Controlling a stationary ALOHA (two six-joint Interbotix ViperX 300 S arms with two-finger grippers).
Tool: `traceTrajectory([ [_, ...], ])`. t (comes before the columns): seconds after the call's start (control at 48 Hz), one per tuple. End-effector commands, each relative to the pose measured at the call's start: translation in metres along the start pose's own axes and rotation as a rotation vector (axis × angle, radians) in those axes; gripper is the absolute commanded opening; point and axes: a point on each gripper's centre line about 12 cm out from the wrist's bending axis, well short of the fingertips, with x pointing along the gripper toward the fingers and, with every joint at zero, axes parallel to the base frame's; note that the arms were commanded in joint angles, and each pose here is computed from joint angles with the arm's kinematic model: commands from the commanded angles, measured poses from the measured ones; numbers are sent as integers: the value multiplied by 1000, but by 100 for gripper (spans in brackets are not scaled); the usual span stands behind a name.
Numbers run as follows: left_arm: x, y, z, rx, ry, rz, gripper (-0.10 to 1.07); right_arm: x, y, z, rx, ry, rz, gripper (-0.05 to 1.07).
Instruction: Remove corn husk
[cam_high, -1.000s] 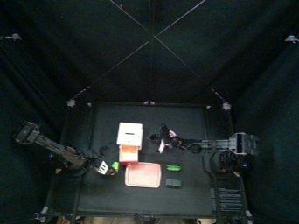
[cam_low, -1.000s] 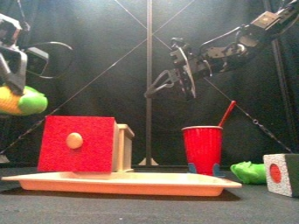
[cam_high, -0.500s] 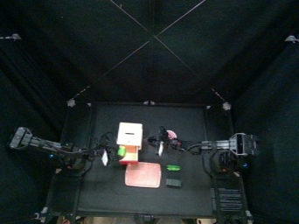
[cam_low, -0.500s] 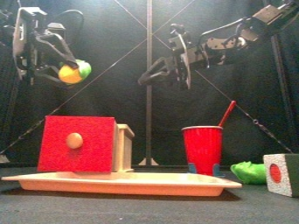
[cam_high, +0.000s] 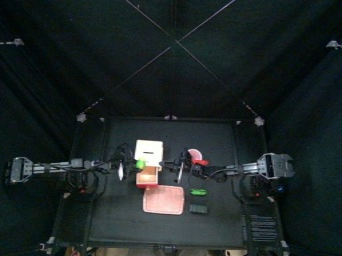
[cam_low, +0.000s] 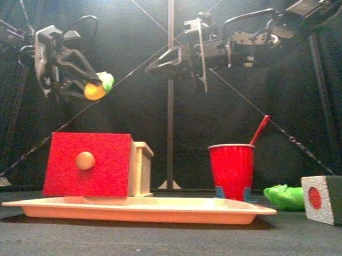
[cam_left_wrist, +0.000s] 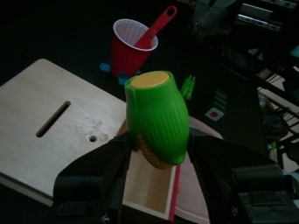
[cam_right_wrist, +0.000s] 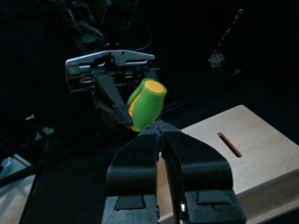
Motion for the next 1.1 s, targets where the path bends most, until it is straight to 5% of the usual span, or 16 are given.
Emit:
traceTrajectory([
  [0.0,0,-2,5,30,-10,-5,81,5,9,10,33,-40,4,35],
  [0.188,0,-3,1,61,4,-15,81,18,20,4,50,-44,17,65],
  [0.438,1,-11,-2,80,15,-40,81,36,28,-3,63,-48,22,90],
  [1.083,1,-25,-2,111,5,-50,81,59,28,-14,60,-50,14,93],
])
